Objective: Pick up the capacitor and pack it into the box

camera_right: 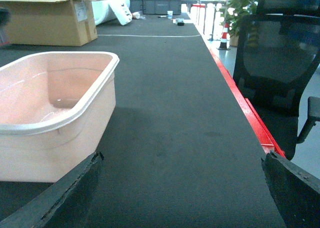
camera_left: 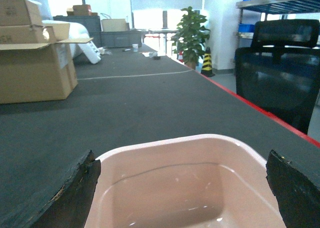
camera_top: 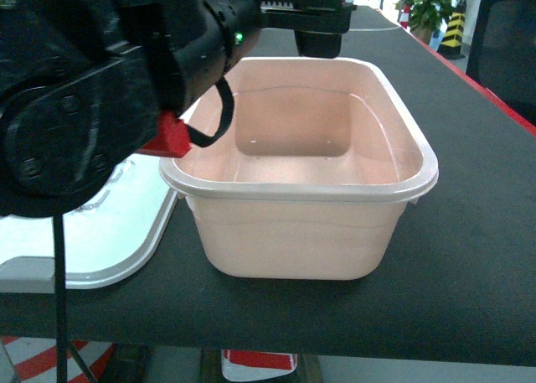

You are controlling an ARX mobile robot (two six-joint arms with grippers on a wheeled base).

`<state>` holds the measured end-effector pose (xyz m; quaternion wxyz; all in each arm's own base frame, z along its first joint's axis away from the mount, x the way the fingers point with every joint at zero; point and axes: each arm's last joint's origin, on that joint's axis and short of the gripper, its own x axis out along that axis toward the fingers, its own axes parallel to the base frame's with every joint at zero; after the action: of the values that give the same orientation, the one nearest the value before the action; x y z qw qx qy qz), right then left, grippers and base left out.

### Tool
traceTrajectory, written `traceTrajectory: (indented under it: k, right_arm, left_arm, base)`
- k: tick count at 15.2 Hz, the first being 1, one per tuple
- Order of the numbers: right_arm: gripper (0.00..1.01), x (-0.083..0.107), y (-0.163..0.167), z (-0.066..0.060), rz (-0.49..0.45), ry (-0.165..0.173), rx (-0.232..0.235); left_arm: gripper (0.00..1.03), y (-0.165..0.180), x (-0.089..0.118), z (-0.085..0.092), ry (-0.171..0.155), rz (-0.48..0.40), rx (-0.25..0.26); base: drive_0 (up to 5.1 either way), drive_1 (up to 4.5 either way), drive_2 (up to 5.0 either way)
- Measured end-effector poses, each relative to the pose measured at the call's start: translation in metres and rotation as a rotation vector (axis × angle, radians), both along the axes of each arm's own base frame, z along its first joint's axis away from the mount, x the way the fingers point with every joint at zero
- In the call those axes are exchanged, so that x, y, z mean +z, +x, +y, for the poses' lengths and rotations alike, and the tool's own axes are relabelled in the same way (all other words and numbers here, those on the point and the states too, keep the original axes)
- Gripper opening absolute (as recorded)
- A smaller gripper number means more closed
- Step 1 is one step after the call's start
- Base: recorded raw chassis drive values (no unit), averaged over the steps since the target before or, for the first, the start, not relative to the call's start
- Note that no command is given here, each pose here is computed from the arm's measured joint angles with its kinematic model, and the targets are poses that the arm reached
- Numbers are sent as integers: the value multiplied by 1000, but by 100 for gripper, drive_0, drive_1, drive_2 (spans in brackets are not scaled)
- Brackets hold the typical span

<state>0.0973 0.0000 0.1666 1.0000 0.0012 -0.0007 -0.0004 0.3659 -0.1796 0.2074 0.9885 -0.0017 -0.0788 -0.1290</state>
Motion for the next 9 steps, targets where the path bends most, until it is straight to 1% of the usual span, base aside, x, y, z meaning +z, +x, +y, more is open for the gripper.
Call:
traceTrajectory:
  k: [1, 2, 3, 4, 5, 6, 8, 9]
  right_arm:
    - [98, 0, 0, 0, 0, 0, 0]
    - [98, 0, 0, 0, 0, 0, 0]
    - [98, 0, 0, 0, 0, 0, 0]
    - [98, 0, 0, 0, -1, 0, 0]
    - [98, 0, 0, 0, 0, 0, 1]
    - [98, 0, 0, 0, 0, 0, 0]
    - [98, 0, 0, 0, 0, 0, 0]
    - [98, 0, 0, 0, 0, 0, 0]
  left_arm:
    - [98, -8, 5, 23, -19, -11, 48]
    - [98, -12, 15, 56, -43, -37, 125]
    - [98, -16, 17, 88, -42, -31, 213]
    - [98, -17, 7, 118, -28, 1, 289]
    - [98, -15, -10, 136, -10, 53, 329]
    - [98, -8, -32, 152, -5, 141, 350]
    - [98, 13, -80, 173, 17, 266, 410]
    - [98, 26, -103, 181, 17, 338, 419]
  base:
    - [0, 0, 0]
    - [0, 0, 0]
    - [0, 0, 0]
    - [0, 0, 0]
    - [0, 0, 0]
    - [0, 0, 0]
    - [0, 0, 0]
    - [0, 0, 0]
